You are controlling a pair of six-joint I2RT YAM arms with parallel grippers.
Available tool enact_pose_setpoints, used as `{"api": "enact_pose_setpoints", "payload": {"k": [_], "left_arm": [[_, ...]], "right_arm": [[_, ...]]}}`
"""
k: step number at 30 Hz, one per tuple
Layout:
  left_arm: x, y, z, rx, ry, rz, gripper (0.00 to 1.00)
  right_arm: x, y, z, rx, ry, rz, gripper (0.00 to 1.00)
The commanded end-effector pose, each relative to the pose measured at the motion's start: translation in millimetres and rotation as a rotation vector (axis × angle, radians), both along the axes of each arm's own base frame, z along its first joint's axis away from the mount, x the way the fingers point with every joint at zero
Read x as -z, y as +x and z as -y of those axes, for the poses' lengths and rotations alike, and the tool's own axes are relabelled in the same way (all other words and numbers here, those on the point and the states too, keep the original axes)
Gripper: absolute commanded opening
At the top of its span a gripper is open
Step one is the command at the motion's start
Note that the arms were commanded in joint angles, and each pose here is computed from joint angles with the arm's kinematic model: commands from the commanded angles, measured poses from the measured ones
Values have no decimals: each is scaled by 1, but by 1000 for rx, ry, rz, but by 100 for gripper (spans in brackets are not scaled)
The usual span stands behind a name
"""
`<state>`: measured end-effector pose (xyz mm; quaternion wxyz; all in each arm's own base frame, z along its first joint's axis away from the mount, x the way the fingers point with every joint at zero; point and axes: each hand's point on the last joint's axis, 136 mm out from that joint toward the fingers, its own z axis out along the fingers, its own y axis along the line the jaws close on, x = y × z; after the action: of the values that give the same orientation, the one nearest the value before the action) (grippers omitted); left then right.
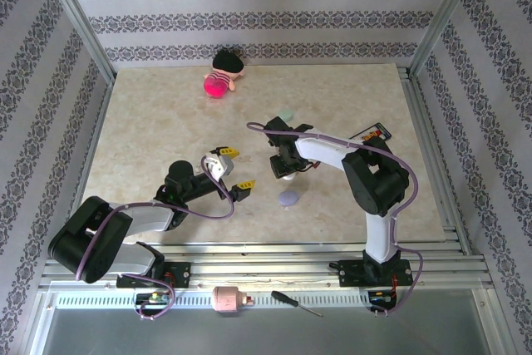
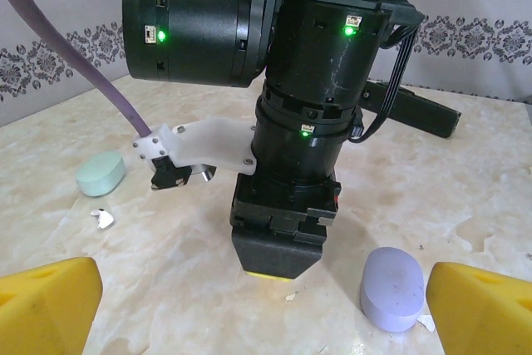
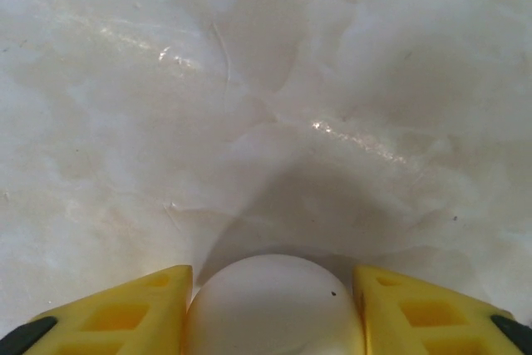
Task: Insert the wireless bluetooth earbuds into the charging case
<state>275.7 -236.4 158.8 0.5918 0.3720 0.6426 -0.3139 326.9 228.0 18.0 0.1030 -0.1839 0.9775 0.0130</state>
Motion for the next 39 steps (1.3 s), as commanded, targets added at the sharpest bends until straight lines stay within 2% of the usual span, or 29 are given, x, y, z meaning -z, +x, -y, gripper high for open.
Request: {"api": "enact_pose_setpoints", "payload": {"k": [1,5,10,17,19,23,30,39], "left_arm": [[-2,2,2,-13,0,0,100],[1,15,-6,-107,-14,-39,100],[-2,25,-6,-183,-53,-86,100],[-12,36,12,-225,-162,-190,100],[-17,34,21,-209,-184,-177,100],[-25,34,36,-194,-226,-149,96],[-50,37,54,-142,-363,-87,76],[-63,48,70,-105,-395,-62,72]], "right_arm": [[-16,0,0,15,12,19,42],[-48,7,-6,66,108,114,42],[-110,21,-17,141,351,309,42],[-183,22,-34,153,645,494,42],[-194,18,-37,146,697,509,42],[-207,11,-41,137,759,521,41],[-209,3,-45,137,825,505,41],[-208,-2,-48,120,845,483,41]]}}
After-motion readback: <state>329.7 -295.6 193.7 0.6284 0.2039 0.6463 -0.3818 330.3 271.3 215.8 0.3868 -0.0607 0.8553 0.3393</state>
